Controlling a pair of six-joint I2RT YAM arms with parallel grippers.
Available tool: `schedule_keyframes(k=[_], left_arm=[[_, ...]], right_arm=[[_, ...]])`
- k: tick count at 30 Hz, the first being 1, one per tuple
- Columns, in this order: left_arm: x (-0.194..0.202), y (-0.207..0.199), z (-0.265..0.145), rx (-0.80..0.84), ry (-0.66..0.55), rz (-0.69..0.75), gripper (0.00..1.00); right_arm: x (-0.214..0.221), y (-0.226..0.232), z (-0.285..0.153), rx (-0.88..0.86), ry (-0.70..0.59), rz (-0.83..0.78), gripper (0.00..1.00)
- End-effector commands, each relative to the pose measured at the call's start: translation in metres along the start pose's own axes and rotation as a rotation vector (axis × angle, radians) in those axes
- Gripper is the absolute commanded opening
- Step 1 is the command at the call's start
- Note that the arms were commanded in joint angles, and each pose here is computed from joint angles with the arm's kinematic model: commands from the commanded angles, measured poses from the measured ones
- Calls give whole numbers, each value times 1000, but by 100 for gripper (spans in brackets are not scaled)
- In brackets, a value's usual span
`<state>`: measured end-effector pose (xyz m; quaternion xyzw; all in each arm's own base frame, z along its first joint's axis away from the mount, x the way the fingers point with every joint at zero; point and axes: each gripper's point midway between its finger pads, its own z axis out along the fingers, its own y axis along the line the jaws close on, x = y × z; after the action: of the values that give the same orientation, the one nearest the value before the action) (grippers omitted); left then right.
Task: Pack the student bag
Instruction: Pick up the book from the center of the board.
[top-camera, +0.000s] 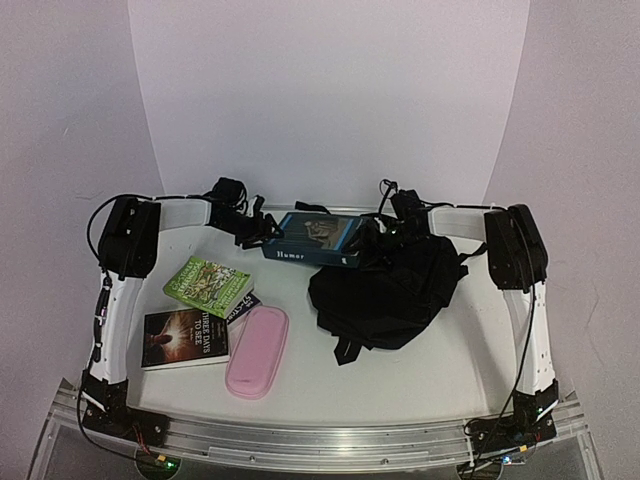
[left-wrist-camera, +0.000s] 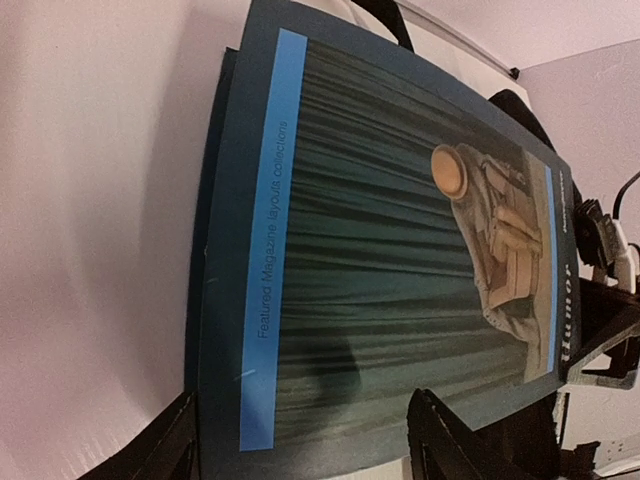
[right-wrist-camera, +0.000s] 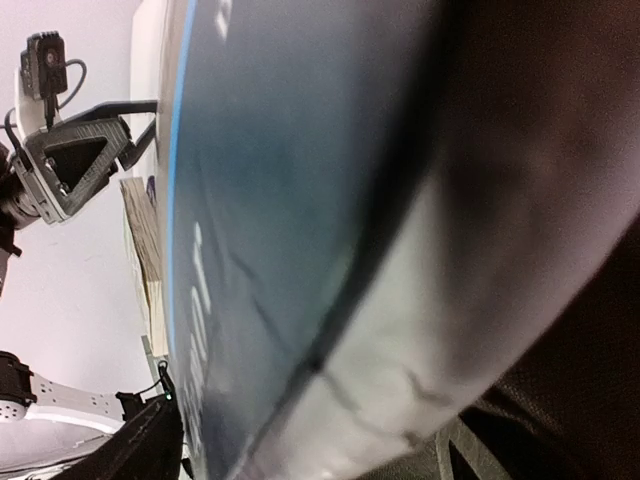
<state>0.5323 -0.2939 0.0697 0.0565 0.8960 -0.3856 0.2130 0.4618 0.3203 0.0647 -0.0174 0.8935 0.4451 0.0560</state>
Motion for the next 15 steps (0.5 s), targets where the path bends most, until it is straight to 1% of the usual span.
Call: schedule_keyframes(k=[1, 4, 6, 8, 13, 15], left_arm=[[0, -38, 5, 74, 1, 86, 66], [6, -52, 3, 77, -1, 121, 64], [10, -63, 0, 108, 1, 129, 63], [13, -73, -4, 135, -7, 142, 62], [15, -93, -21, 174, -39, 171, 61], [13, -100, -32, 182, -69, 187, 62]], right_arm=[[-9, 15, 2, -42, -10, -49, 85], [-8, 16, -4, -34, -22, -73, 82], [-9, 19, -12, -34, -36, -88, 77], [-10, 24, -21, -37, -55, -95, 70], [-18, 41, -58, -67, -126, -115, 47], [-21, 50, -77, -98, -147, -113, 35]])
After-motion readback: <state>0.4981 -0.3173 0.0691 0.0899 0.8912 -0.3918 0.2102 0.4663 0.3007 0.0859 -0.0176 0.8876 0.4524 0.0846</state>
